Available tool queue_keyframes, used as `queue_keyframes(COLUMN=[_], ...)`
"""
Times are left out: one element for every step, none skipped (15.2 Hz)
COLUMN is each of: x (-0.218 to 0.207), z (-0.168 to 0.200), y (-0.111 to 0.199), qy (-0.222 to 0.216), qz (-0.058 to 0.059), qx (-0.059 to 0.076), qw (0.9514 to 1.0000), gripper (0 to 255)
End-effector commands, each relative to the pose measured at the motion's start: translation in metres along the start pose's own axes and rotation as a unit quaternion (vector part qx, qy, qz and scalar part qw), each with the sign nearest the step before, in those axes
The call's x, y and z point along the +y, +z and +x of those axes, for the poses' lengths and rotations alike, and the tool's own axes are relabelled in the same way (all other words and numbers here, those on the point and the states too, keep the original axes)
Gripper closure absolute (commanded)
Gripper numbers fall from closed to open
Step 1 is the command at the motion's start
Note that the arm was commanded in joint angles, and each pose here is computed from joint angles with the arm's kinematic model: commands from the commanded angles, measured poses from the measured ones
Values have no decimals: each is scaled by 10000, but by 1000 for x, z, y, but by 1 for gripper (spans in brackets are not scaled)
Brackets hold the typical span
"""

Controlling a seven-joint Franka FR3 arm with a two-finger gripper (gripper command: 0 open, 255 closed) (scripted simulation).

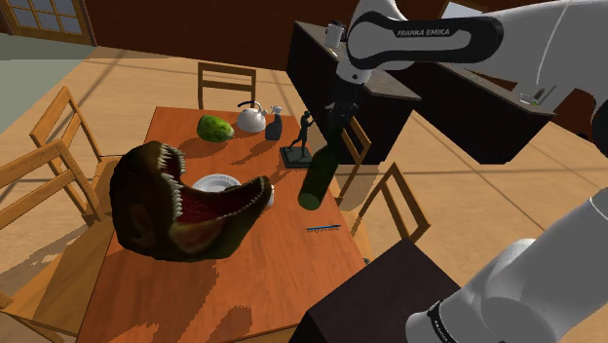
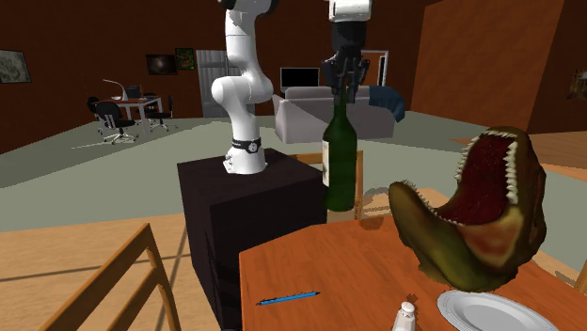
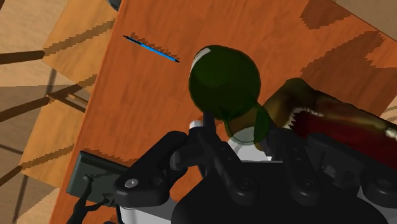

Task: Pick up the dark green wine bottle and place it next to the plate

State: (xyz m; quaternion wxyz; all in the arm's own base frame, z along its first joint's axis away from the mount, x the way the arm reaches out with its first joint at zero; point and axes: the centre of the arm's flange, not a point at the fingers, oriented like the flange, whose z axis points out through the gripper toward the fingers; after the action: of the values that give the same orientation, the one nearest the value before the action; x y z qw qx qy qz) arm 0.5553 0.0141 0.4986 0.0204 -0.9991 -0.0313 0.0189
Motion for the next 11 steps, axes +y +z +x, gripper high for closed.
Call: queue_keyframes(x=[-8, -12, -16, -20, -24, -28, -32, -36, -40, -44, -48], z=[21, 32, 42, 52, 63, 73, 83, 94, 104, 115, 125], y=[16, 23, 30, 37, 44, 52, 59, 66, 73, 80, 87], qy=[2, 2, 2, 2, 2, 2, 2, 2, 2, 2, 2], qz=[2, 2, 2, 2, 2, 2, 2, 2, 2, 2, 2], qx=[6, 6, 6, 6, 6, 6, 6, 6, 6, 6, 6], qw=[10000, 10000, 10000, 10000, 10000, 10000, 10000, 10000, 10000, 10000, 10000], gripper=[255, 255, 255, 255, 255, 255, 255, 255, 255, 255, 255])
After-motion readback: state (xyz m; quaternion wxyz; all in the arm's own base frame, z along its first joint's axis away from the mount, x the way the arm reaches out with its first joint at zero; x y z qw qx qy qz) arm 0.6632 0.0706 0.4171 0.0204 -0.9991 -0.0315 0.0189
